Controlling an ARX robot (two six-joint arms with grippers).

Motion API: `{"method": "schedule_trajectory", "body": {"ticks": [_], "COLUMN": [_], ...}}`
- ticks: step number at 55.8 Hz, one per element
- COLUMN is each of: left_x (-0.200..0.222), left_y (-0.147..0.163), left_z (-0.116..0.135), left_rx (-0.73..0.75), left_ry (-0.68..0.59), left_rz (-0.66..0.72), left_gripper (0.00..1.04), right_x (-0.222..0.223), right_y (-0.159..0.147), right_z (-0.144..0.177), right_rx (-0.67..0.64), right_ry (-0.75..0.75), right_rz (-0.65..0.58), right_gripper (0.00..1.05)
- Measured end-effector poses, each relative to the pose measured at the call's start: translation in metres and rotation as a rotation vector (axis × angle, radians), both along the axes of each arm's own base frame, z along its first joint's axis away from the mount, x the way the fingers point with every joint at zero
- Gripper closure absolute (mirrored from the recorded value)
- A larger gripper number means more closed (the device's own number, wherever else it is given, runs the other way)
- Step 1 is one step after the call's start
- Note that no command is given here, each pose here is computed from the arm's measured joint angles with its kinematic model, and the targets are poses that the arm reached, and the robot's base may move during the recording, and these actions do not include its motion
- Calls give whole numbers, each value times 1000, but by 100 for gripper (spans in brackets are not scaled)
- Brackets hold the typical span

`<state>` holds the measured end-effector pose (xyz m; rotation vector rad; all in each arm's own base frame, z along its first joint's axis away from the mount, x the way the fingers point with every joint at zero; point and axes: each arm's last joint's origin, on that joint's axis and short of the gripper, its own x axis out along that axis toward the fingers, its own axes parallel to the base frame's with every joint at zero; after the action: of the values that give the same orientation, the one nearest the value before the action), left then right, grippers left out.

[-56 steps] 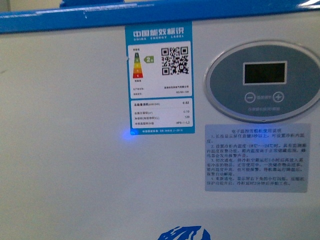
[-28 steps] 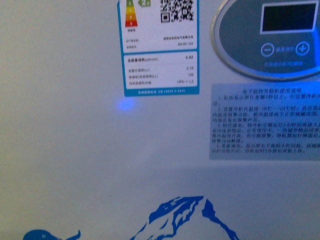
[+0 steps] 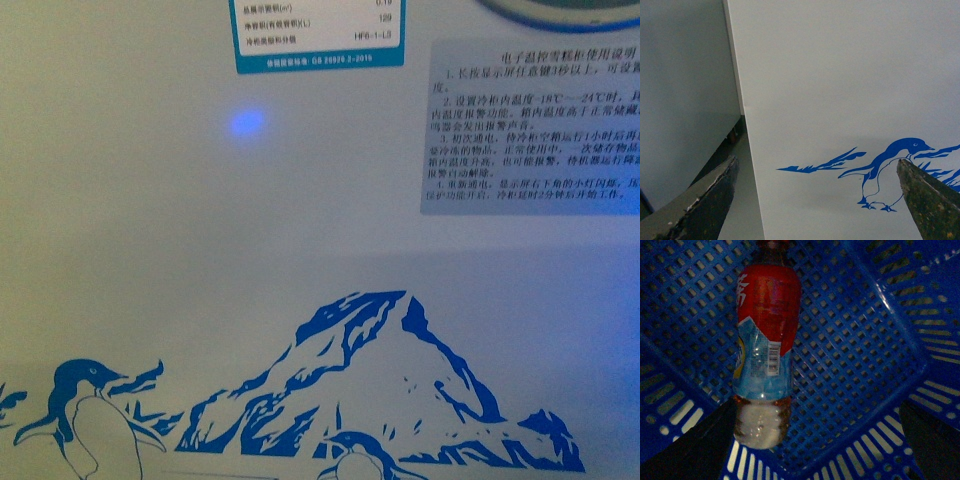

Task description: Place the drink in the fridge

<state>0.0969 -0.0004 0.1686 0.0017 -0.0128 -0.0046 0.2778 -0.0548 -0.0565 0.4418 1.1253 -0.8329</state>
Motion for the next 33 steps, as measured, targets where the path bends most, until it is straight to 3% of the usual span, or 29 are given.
{"method": "schedule_trajectory", "body": {"ticks": [33], "left_x": [0], "left_y": [0], "left_z": [0], "left_rx": [0], "left_ry": [0], "left_rz": [0], "left_gripper": [8], "right_x": [41], "right_y": [-4], "right_z": [-92], "right_rx": [117], "right_ry": [-23], "right_rz": [-28], "right_gripper": [8]}}
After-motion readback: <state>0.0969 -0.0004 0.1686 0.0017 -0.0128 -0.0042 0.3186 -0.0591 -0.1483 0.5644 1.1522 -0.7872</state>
